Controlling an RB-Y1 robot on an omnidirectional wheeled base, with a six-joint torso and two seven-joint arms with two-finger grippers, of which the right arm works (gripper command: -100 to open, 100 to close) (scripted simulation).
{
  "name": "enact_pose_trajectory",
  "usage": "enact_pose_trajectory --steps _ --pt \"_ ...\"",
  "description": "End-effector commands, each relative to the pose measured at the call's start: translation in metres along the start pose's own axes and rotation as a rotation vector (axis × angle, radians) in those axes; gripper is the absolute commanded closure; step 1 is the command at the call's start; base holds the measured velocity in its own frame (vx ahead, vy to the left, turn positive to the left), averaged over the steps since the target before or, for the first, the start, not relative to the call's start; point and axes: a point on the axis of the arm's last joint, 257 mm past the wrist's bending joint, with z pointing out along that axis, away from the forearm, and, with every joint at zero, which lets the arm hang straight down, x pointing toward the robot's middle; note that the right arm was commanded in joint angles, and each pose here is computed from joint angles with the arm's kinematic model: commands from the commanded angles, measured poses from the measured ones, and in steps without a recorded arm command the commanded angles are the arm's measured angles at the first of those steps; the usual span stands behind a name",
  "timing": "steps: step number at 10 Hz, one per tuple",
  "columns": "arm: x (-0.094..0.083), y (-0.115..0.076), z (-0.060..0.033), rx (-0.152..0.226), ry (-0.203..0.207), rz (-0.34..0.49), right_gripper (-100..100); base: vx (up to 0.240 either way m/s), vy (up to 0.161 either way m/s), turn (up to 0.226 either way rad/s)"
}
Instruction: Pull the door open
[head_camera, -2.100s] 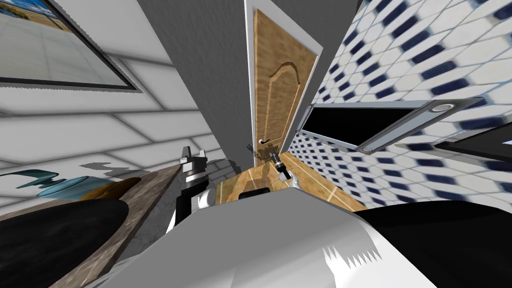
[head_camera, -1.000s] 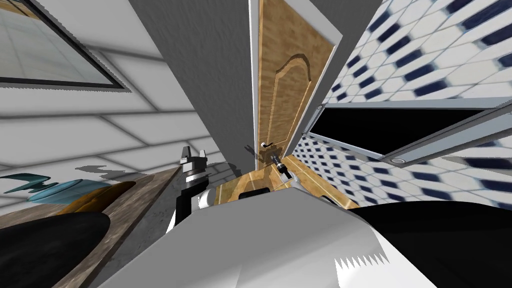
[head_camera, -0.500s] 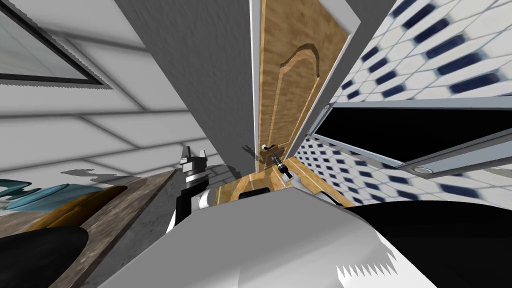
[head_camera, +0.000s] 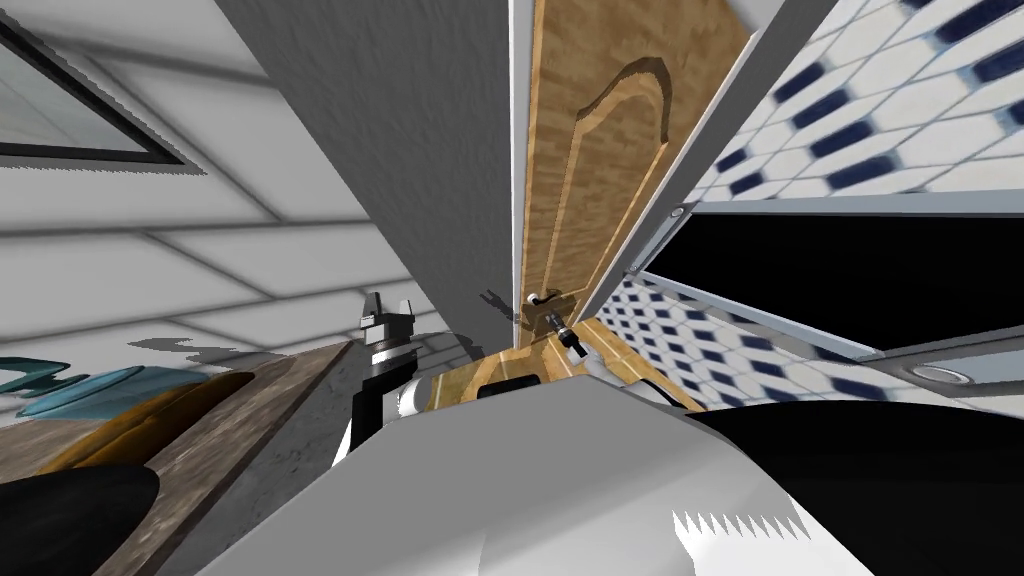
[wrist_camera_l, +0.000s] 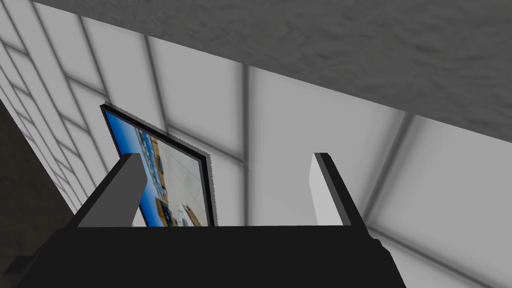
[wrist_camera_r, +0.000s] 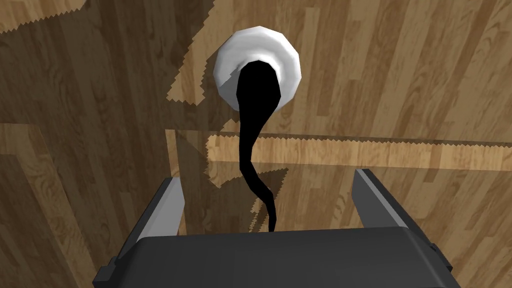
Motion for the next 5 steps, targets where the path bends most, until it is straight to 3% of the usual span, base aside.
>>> enact_pose_trajectory --steps 1,2,3,4,5 --pt "-0.021 -0.003 -0.0038 0.006 -0.049 -0.002 -100 0.080 0.028 0.394" --pt "-0.037 -0.005 -0.0072 0.010 -0.087 -0.003 -100 0.111 0.024 0.403" --pt "-0.037 -0.004 -0.0067 0.008 -0.086 -0.003 -100 0.083 -0.001 0.082" --pt "-0.037 -0.005 -0.0072 0.010 -0.087 -0.003 -100 0.026 -0.002 -0.056" --pt "-0.046 -0.006 -0.0092 0.013 -0.106 -0.003 -100 0.017 0.003 0.104"
